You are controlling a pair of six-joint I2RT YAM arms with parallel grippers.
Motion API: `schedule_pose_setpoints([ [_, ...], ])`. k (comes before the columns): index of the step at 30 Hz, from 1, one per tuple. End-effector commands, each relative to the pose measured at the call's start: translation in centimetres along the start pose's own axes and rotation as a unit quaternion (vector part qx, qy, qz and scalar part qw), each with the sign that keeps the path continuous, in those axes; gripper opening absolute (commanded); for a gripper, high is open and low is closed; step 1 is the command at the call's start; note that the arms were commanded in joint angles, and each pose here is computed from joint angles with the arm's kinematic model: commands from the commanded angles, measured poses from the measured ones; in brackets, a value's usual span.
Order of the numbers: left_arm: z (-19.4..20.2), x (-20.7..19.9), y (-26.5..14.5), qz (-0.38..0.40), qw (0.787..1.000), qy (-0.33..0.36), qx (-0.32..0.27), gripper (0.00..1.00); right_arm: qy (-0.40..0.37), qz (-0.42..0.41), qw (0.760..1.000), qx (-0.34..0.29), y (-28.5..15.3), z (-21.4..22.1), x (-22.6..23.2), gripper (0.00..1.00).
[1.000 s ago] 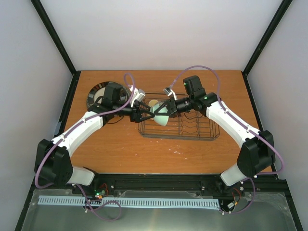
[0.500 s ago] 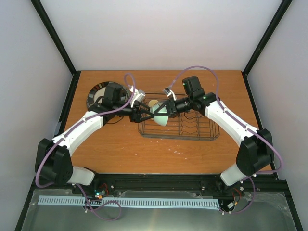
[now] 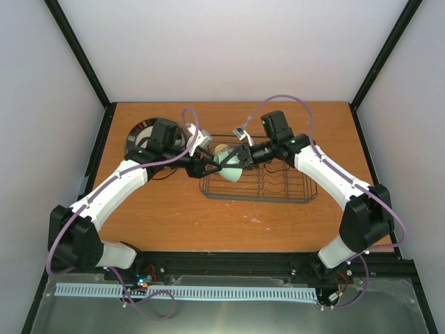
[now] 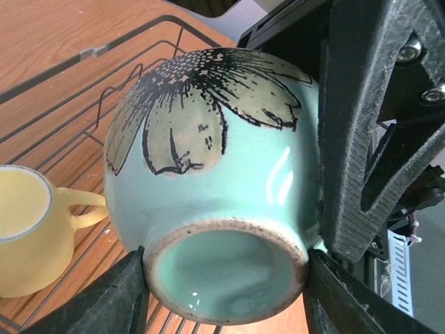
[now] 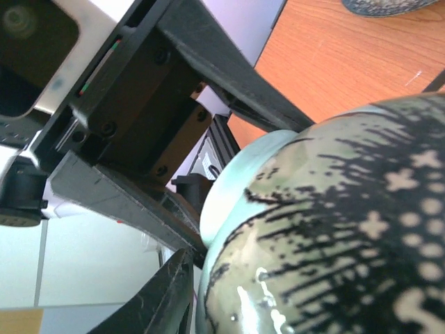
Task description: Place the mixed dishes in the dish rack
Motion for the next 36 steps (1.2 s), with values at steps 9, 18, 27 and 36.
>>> schedule_pose_setpoints([
  [9, -2.0, -0.1, -0.8, -0.078, 0.996, 0.046, -0.013, 0.01, 0.010, 0.013, 1.000, 0.008, 0.0, 1.0, -0.7, 0.34],
  [18, -2.5, 0.4, -0.4, -0.088, 0.995, 0.042, 0.009, 0.01, 0.026, 0.071, 0.997, 0.006, -1.6, 2.1, -2.3, 0.36],
  [27, -2.0, 0.5, 1.9, -0.113, 0.991, 0.031, 0.069, 0.01, 0.020, 0.232, 0.972, -0.021, -5.6, 2.6, -2.5, 0.35],
  [36, -0.9, -0.3, 6.5, -0.167, 0.972, 0.051, 0.154, 0.00, -0.005, 0.415, 0.905, -0.095, -10.8, 1.9, -0.6, 0.36],
])
Point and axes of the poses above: each gripper's point midway between its finger pads, its own y axis out along the fingers, its own x axis along the line the jaws close on, z = x × y, the point moved 10 cm from there along -y, back along the fingers, and after that the axes turned 11 degrees about -y, right-handed, at the moved point
